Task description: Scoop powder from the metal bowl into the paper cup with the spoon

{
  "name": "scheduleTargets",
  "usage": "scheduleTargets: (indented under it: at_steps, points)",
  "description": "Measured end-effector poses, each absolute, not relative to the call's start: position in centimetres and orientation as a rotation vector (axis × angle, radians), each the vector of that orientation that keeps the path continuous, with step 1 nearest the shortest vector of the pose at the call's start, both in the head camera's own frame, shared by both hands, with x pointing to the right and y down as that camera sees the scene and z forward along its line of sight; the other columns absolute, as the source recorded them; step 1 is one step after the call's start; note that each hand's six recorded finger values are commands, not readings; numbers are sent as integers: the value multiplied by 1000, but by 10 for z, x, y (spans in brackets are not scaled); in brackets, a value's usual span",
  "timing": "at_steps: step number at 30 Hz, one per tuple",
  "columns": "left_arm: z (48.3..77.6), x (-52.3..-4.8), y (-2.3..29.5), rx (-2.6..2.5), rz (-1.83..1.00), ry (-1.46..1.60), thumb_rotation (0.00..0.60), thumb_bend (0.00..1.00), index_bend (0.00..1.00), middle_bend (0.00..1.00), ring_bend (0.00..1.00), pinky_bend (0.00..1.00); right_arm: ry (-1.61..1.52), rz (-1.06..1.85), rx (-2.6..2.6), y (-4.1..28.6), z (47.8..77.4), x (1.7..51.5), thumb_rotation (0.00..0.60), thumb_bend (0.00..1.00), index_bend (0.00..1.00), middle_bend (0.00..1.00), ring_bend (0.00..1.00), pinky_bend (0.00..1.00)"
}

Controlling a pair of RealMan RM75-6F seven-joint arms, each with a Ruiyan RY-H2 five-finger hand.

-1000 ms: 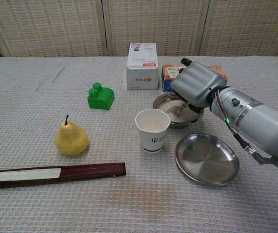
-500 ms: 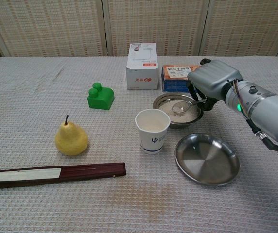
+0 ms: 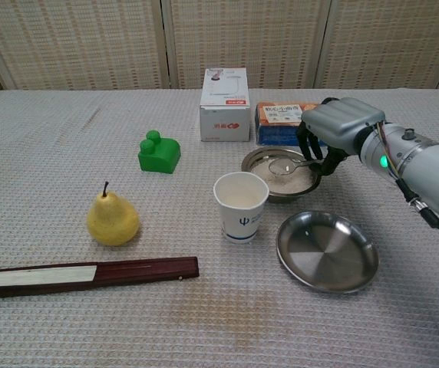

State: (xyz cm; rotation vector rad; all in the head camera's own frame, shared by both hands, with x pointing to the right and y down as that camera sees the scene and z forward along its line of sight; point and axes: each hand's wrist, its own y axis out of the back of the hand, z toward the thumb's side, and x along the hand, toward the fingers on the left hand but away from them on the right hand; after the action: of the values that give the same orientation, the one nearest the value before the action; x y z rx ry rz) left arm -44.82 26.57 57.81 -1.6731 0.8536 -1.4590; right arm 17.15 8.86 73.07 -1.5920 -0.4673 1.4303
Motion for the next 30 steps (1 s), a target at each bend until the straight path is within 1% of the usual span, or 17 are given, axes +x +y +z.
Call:
scheduleTargets:
  at_steps: [8, 15, 21, 30]
  points:
    - [577, -447, 266, -1672, -1456, 855, 600, 453, 0, 0, 0, 125, -496, 1355, -1652, 89, 706, 147, 600, 312, 872, 549, 207, 66]
    - [576, -447, 266, -1678, -1446, 857, 600, 453, 0, 0, 0, 124, -502, 1270, -1713, 100, 679, 122, 600, 313, 872, 549, 208, 66]
    - [574, -446, 267, -1684, -1437, 859, 600, 453, 0, 0, 0, 125, -440, 1246, -1695, 114, 675, 115, 600, 312, 872, 549, 208, 66]
    - [573, -445, 268, -1689, -1432, 856, 600, 453, 0, 0, 0, 124, -338, 1183, -1569, 124, 669, 105, 600, 312, 875, 551, 208, 66]
